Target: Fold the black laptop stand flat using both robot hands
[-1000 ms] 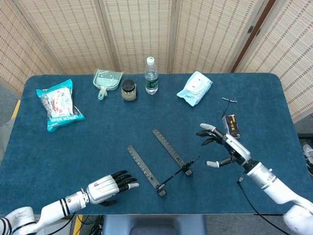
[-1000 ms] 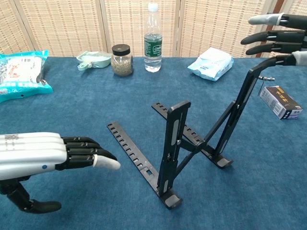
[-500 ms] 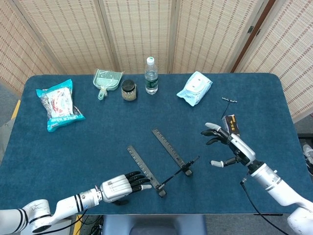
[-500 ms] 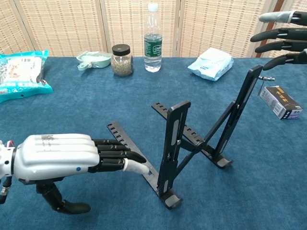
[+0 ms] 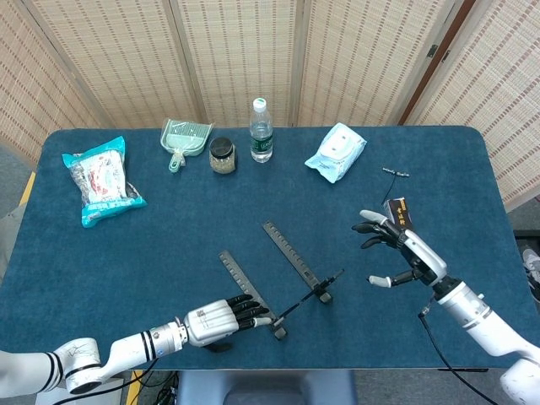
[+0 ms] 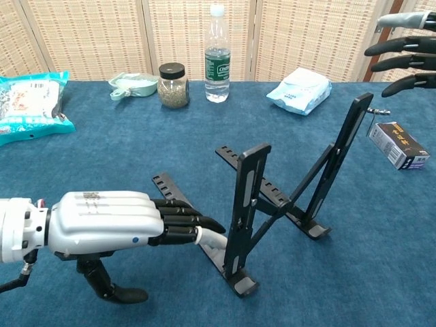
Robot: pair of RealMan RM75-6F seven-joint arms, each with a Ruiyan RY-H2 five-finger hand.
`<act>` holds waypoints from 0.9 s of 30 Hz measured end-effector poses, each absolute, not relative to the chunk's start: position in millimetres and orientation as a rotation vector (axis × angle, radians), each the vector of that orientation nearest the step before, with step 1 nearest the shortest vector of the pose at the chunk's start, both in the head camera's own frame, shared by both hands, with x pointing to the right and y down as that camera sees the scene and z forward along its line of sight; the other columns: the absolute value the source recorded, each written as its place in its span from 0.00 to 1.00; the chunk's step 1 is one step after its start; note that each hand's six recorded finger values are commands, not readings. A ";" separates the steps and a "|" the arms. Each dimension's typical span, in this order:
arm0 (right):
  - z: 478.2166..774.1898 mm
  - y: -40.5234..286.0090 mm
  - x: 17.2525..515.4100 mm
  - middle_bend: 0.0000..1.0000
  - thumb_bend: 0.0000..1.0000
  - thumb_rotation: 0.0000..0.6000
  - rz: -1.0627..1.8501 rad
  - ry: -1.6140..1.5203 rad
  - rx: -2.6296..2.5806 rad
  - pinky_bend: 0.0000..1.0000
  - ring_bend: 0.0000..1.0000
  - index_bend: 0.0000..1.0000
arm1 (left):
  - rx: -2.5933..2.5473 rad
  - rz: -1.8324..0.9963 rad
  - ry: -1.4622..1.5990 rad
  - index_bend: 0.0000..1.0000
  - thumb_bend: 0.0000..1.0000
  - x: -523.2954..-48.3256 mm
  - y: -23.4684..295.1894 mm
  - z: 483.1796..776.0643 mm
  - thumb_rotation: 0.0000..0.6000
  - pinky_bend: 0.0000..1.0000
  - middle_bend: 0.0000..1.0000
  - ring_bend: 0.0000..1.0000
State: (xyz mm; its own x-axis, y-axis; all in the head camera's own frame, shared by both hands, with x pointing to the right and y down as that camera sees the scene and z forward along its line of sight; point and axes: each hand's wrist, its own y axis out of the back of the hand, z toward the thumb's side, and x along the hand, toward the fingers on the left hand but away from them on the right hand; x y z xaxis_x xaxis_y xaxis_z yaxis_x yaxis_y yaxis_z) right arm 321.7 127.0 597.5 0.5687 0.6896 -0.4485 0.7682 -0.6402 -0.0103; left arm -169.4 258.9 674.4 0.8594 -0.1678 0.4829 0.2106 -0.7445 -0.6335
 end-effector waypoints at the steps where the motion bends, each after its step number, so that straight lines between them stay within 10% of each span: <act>1: 597.5 127.2 321.9 0.23 0.04 1.00 -0.625 1.228 2.613 0.31 0.19 0.13 | -2.314 -0.681 -0.032 0.04 0.33 -168.2 259.1 674.1 1.00 0.00 0.01 0.00; 27: 594.6 127.5 326.8 0.23 0.04 1.00 -0.639 1.254 2.619 0.31 0.19 0.13 | -2.313 -0.664 -0.030 0.04 0.33 -164.3 257.8 670.3 1.00 0.00 0.01 0.00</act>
